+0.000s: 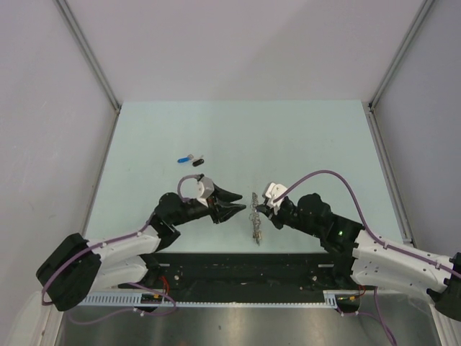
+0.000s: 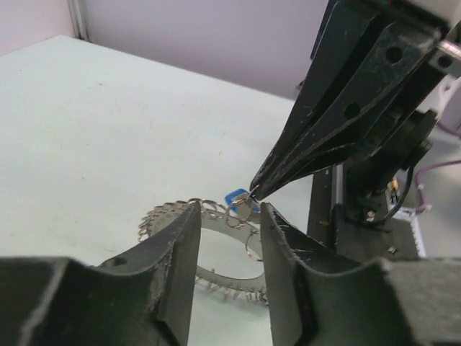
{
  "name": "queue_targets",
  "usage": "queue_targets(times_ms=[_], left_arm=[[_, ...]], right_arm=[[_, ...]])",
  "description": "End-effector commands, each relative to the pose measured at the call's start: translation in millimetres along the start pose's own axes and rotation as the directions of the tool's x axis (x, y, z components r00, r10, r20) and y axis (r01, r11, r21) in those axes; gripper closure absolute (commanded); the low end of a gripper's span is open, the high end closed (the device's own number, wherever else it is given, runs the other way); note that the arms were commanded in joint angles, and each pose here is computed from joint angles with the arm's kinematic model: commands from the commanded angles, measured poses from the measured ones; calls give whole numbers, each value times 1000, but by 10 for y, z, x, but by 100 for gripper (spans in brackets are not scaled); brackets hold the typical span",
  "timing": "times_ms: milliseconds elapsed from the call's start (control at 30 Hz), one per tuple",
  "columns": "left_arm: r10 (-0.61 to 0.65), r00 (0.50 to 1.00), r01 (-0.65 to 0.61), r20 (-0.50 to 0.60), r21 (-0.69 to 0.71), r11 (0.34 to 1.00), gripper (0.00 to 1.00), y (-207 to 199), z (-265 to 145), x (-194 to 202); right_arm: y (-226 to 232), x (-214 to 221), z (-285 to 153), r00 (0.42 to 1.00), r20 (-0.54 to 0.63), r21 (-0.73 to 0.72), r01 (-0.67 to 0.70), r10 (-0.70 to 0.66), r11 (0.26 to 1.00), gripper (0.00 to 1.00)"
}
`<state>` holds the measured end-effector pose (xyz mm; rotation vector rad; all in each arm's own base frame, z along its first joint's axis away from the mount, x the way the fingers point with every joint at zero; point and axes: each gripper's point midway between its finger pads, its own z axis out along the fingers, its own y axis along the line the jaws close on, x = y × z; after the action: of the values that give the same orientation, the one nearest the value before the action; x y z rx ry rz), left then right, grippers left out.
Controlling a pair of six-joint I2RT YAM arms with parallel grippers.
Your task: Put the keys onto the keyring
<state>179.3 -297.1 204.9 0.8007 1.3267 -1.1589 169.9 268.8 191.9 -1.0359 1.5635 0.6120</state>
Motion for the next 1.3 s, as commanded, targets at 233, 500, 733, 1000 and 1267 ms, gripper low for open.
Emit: queue_targets(times_ms=[233,500,733,1000,1267], left_arm=[[252,943,-192,-215,265,945,48,64,168,198],[291,904,-133,-313,442,887,47,-32,189,381],[272,898,-76,-346,486,871,50,-99,153,459],[250,906,-59,-342,482,874,62,-97,219,416],[237,921,-69,-308,470,880,72,-134,232,280]], right_arm=[[22,-212,19,998,52,-34,33,-31,999,100],[25,-188,27,999,42,-37,33,-32,999,100],[26,-176,32,999,37,-36,34,-32,999,100],[30,-161,34,999,33,-37,30,-29,999,100],[46,-164,14,999,31,-36,25,-24,999,100]])
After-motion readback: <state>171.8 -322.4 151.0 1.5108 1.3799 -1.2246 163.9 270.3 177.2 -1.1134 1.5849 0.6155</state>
